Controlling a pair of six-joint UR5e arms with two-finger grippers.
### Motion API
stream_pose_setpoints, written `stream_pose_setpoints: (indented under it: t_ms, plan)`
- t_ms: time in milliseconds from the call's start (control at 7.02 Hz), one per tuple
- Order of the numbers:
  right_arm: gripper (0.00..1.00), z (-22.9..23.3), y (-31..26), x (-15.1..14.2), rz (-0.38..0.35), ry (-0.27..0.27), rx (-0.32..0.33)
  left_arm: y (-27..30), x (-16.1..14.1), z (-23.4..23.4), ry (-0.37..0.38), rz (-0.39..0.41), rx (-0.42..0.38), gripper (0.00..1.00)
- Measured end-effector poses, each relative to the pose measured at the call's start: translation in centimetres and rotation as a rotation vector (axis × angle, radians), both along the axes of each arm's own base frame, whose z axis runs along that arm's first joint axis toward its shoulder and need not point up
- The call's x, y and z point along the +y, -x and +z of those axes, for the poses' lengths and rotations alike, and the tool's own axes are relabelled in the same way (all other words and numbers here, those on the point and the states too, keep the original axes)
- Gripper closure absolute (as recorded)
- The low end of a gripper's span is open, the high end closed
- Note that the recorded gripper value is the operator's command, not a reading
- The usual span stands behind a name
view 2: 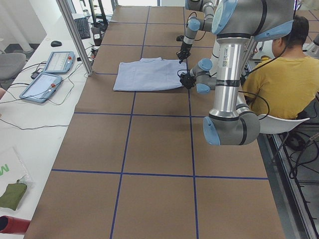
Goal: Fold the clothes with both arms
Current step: 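Lift the near edge with both grippers and fold it over toward the collar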
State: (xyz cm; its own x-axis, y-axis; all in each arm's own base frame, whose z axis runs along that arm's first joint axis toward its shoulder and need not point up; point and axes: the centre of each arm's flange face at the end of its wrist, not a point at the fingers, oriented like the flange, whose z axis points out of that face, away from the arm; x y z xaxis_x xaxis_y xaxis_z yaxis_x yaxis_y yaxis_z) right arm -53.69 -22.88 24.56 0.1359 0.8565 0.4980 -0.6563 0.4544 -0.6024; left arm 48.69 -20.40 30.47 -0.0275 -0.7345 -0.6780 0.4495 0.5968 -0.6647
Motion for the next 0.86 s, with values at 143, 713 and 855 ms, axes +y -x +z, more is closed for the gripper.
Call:
stream_pose_setpoints:
  t_ms: [143, 713, 855]
  plan:
    - [1.0, -1.2, -2.0, 0.4, -0.001, -0.002, -0.016, 1.6, 0.4, -2.2, 0.005, 0.024, 0.018, 1.0]
    - [1.0, -6.4, -8.7, -8.5, 0.151, -0.017, -0.09, 7.7, -9.4, -7.5, -0.074, 0.048, 0.024, 1.0]
    - [1.0, -7.3, -9.7, -13.2, 0.182, -0.011, -0.097, 8.9, -14.4, -7.8, -0.109, 0.048, 0.001, 1.0]
